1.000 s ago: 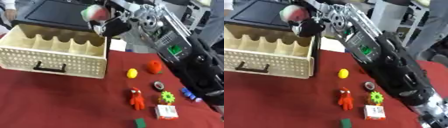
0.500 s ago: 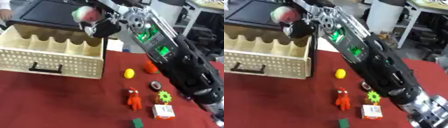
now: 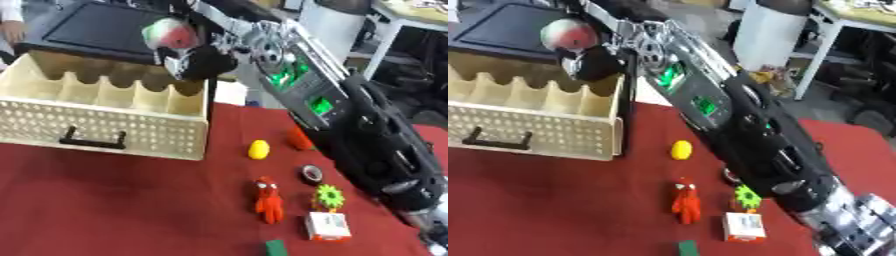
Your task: Pick up objects from table and place into drawer.
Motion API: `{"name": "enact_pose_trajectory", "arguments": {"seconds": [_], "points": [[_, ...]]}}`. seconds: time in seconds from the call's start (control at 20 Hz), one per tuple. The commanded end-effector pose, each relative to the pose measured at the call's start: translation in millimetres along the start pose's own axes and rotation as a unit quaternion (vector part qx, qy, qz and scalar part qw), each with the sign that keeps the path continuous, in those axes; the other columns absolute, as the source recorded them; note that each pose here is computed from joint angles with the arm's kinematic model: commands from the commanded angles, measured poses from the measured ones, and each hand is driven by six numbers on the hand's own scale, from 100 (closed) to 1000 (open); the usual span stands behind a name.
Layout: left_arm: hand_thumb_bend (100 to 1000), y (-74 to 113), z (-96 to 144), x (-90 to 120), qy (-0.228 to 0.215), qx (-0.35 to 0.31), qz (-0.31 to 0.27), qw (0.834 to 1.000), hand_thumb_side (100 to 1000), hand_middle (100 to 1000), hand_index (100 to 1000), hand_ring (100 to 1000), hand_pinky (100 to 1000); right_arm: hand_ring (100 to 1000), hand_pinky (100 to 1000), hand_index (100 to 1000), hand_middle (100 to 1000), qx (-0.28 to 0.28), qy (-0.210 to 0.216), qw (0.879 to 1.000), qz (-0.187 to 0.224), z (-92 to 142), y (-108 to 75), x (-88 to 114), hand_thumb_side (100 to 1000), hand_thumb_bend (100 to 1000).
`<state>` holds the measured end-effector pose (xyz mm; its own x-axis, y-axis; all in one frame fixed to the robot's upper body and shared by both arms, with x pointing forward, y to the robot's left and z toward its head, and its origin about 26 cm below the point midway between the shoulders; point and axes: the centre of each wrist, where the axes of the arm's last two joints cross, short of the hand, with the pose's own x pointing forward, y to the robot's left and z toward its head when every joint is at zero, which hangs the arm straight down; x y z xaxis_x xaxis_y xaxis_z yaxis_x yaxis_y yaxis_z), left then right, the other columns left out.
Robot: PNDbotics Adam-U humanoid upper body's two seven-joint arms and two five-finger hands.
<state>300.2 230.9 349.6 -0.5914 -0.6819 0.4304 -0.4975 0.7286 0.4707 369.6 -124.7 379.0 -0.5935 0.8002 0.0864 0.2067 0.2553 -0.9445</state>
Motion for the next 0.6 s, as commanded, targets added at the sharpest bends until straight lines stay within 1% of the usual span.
{"name": "enact_pose_trajectory", "arguments": {"seconds": [0.05, 0.3, 0.35, 0.5, 0.55, 0.6], "points": [[347, 10.3, -4.4, 5.3, -0.012, 0.017, -0.005, 1.000, 1000, 100, 719, 100, 100, 588, 452, 627, 567, -0.019, -0.003, 1.000, 0.011, -0.1, -11.6, 0.3, 276, 100], [352, 11.1, -4.6, 5.0, -0.011, 0.023, -0.003, 1.000, 1000, 100, 719, 100, 100, 652, 547, 733, 629, -0.017, -0.010, 1.000, -0.002, -0.2, -12.2, 0.9, 334, 100], [353, 11.3, -4.7, 4.9, -0.010, 0.025, -0.003, 1.000, 1000, 100, 719, 100, 100, 667, 566, 763, 648, -0.015, -0.011, 1.000, -0.006, -0.2, -12.3, 1.0, 374, 100], [354, 11.7, -5.0, 5.1, -0.009, 0.033, 0.001, 0.999, 1000, 100, 718, 100, 100, 690, 590, 792, 670, -0.010, -0.012, 1.000, -0.018, -0.3, -12.6, 0.9, 407, 100], [356, 12.1, -5.2, 5.2, -0.009, 0.036, 0.002, 0.999, 1000, 100, 715, 100, 100, 721, 627, 831, 697, -0.008, -0.013, 1.000, -0.022, -0.5, -12.6, 1.2, 443, 100], [357, 12.5, -5.3, 5.2, -0.009, 0.039, 0.003, 0.999, 1000, 100, 714, 100, 100, 737, 648, 843, 710, -0.005, -0.014, 1.000, -0.025, -0.7, -12.5, 1.4, 461, 100]]}}
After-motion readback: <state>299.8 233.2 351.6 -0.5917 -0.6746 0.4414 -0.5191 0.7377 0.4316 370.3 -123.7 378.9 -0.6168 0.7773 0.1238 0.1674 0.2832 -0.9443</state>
